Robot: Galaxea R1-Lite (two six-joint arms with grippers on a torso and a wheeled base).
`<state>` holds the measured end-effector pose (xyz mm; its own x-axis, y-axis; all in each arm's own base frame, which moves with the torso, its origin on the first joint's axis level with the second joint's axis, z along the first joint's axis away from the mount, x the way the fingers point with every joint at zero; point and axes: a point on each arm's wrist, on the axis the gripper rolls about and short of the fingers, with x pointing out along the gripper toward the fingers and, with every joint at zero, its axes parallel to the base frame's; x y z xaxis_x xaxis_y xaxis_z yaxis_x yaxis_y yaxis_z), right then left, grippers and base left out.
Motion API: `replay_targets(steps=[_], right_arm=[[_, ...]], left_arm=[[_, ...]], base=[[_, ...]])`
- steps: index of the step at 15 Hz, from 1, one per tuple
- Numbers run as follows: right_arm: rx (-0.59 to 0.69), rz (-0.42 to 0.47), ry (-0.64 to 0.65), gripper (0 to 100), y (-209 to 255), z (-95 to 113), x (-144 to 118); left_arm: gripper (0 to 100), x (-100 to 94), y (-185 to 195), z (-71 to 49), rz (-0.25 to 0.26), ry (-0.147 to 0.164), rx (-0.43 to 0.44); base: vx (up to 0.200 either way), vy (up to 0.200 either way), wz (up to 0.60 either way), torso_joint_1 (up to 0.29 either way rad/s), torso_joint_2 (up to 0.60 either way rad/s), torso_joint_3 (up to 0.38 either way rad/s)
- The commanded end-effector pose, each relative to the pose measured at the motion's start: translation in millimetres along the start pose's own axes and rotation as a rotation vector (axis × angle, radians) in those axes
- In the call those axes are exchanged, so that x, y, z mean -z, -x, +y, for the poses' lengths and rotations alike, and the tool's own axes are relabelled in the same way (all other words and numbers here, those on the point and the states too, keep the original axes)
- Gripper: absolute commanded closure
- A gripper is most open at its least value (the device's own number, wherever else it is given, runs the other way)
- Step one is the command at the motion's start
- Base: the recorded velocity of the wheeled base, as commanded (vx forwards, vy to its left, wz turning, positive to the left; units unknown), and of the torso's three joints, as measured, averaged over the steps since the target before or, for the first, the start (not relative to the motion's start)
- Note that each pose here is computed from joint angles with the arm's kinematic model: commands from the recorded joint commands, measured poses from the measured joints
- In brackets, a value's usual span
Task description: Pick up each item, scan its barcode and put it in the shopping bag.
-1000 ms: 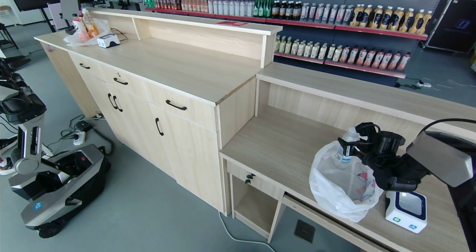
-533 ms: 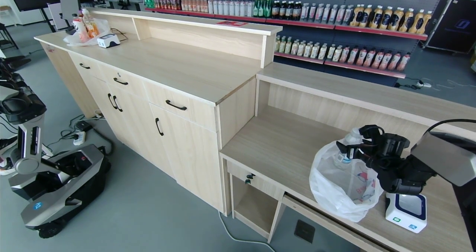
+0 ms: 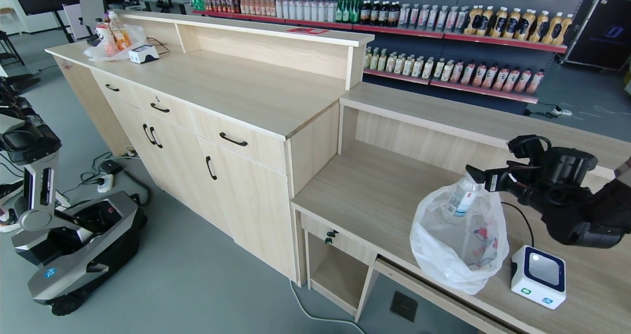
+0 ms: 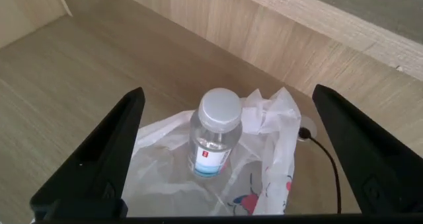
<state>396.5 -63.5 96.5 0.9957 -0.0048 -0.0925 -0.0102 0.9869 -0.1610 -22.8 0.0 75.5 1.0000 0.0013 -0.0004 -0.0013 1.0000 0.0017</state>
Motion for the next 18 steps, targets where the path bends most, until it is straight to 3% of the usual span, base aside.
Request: replay_targets(steps=[1, 2, 5, 6, 9, 12, 14, 16, 18], right_arm=[[0.045, -0.067, 0.081, 0, 114, -1, -66], [0.061, -0.076, 0.086, 0, 140, 1, -76], [0.271, 0.09, 0.063, 0, 180, -5, -88], [0.321, 0.182, 0.043, 0, 196, -12, -86], [0.478, 0.317, 0.011, 0, 211, -32, -78], [0.698, 0.421, -0.124, 0, 206, -39, -64], [0.731, 0.443, -0.158, 0, 199, -47, -56], [0.744, 0.533, -0.151, 0, 177, -63, -39], [0.707, 0.703, -0.004, 0, 160, -99, -8]], left_arm=[[0, 0.0, 0, 0.0, 0.0, 0.0, 0.0], [0, 0.0, 0, 0.0, 0.0, 0.0, 0.0], [0, 0.0, 0, 0.0, 0.0, 0.0, 0.0], [0, 0.0, 0, 0.0, 0.0, 0.0, 0.0], [0, 0.0, 0, 0.0, 0.0, 0.0, 0.0], [0, 0.0, 0, 0.0, 0.0, 0.0, 0.0], [0, 0.0, 0, 0.0, 0.0, 0.0, 0.0], [0, 0.0, 0, 0.0, 0.0, 0.0, 0.0], [0, 0.0, 0, 0.0, 0.0, 0.0, 0.0]], base=[[0.0, 0.0, 0.0, 0.0, 0.0, 0.0], [0.0, 0.0, 0.0, 0.0, 0.0, 0.0], [0.0, 0.0, -0.4, 0.002, 0.0, 0.005], [0.0, 0.0, -0.6, -0.007, 0.0, 0.007], [0.0, 0.0, -0.6, 0.001, 0.0, 0.004], [0.0, 0.0, -0.6, 0.002, 0.0, 0.005], [0.0, 0.0, 0.0, 0.0, 0.0, 0.0], [0.0, 0.0, 0.0, 0.0, 0.0, 0.0], [0.0, 0.0, 0.0, 0.0, 0.0, 0.0]])
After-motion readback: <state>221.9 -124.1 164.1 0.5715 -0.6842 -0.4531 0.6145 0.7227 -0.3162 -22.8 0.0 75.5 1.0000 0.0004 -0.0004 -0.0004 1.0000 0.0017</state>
